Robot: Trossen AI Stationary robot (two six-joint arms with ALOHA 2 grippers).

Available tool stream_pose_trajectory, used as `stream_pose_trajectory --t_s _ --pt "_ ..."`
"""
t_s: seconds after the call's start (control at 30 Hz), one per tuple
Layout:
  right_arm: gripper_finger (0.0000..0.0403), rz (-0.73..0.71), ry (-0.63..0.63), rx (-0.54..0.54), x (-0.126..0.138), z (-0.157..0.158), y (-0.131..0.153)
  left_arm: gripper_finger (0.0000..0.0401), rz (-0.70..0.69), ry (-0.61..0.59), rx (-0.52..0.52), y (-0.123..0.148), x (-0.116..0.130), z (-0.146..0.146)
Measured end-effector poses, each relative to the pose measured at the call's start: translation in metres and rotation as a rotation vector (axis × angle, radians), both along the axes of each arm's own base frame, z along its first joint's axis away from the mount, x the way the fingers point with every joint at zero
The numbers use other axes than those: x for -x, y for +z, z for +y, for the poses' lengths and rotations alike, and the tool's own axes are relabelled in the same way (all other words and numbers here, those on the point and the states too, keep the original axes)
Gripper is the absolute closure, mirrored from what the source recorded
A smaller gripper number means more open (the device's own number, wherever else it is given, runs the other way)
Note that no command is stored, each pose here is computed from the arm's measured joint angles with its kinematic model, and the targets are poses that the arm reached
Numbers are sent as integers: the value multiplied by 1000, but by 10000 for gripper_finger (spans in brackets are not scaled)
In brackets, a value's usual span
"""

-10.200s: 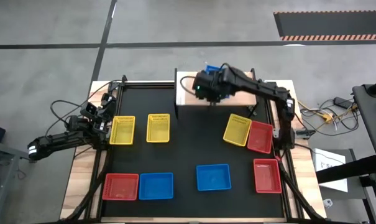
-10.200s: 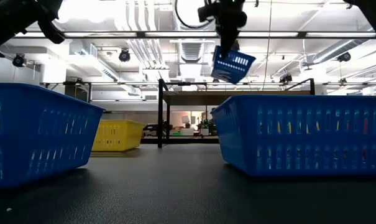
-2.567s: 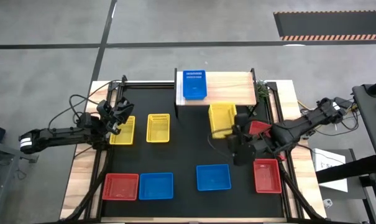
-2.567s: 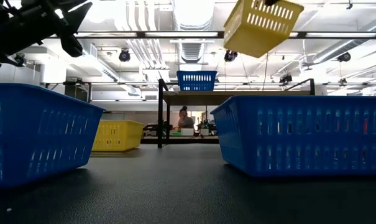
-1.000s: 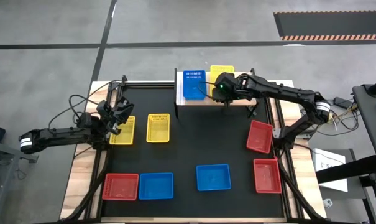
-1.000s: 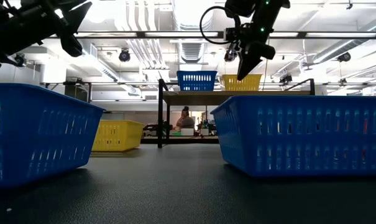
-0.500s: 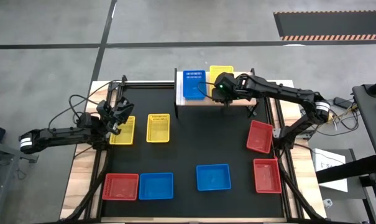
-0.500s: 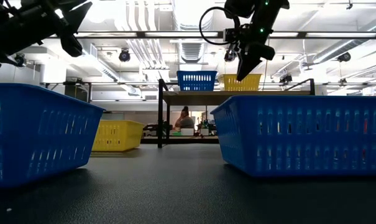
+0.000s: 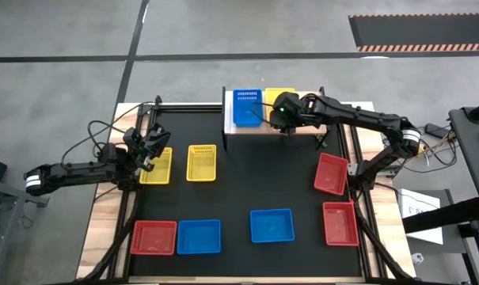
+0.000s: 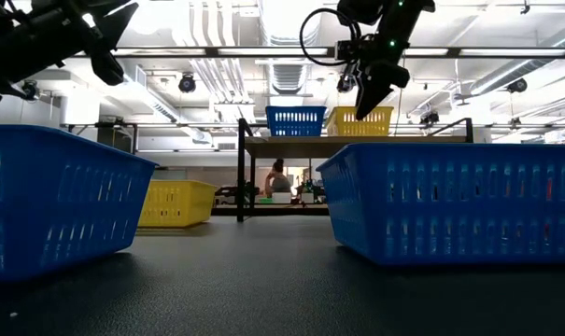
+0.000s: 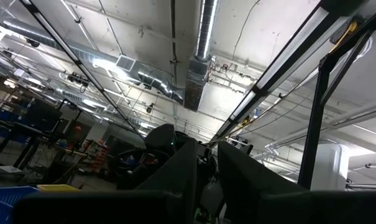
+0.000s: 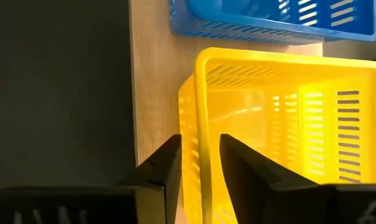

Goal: Stack baskets on shelf by color
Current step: Put the right yellow bin on the shelf

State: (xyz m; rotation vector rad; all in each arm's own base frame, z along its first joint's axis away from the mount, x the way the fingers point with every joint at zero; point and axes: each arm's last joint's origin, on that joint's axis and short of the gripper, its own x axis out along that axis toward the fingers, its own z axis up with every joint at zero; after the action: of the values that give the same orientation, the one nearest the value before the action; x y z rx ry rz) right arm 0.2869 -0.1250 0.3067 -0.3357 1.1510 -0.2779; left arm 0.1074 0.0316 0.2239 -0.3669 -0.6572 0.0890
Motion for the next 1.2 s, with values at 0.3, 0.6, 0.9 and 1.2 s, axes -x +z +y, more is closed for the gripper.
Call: stream_pose_trajectory --t_s 0.3,0.6,0.9,1.2 --pt "299 -41 -45 -23 3 2 23 351 0 0 0 0 0 0" --pt "318 -9 -78 -61 11 9 41 351 0 0 0 0 0 0" --pt "384 41 -157 3 29 -2 58 351 3 -2 -1 0 0 0" --pt "394 119 -333 -28 58 -53 40 351 1 -3 -2 0 0 0"
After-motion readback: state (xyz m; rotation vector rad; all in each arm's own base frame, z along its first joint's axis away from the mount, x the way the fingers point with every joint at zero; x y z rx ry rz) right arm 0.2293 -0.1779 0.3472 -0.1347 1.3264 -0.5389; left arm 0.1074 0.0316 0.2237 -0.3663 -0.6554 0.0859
